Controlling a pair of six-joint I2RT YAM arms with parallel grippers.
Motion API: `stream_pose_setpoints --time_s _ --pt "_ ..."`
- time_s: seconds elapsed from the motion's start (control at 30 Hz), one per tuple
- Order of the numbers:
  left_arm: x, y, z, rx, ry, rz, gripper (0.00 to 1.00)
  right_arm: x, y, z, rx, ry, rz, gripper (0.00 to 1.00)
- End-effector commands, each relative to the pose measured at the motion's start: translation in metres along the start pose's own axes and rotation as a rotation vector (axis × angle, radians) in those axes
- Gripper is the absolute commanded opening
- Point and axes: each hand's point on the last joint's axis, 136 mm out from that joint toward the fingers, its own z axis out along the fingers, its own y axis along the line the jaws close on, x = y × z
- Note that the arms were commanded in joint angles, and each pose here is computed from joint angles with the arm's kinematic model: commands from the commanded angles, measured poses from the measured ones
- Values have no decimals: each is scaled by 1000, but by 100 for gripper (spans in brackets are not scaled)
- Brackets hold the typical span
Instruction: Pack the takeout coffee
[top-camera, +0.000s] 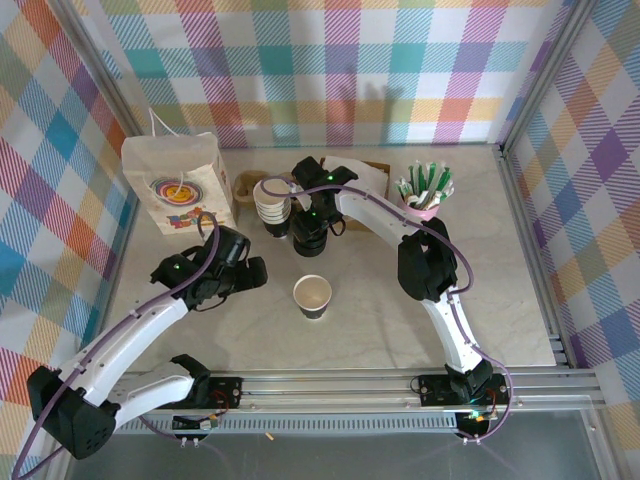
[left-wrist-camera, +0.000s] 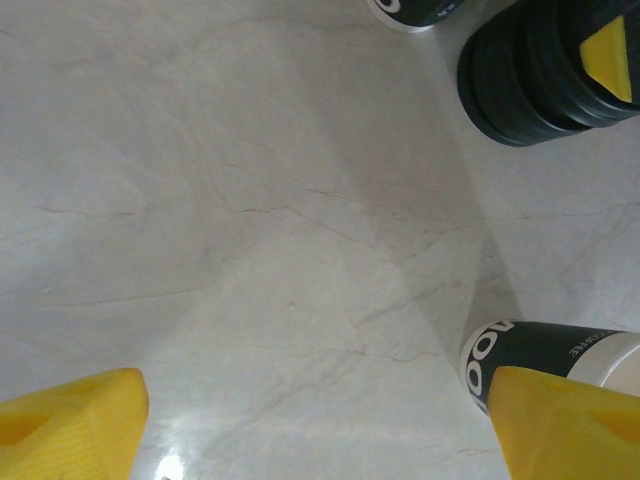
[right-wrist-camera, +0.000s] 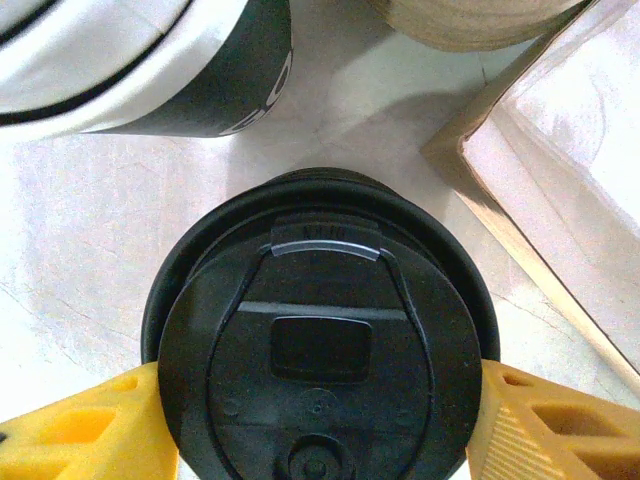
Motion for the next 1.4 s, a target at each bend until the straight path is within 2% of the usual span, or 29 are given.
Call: stream_pose_setpoints --time_s 0.0,0.2,0.33,0.73,1.37 --pt "-14 -23 11 160 -104 -129 85 1 6 -5 -24 9 19 57" --pt "-22 -28 34 304 -257 -293 80 6 6 1 -26 27 41 58" --pt "-20 -30 48 355 -290 -345 79 10 5 4 -21 38 60 58" --pt "-9 -60 94 431 -181 -343 77 29 -1 11 -4 91 101 57" --pt "4 -103 130 558 -112 -320 75 43 -18 -6 -38 114 227 56"
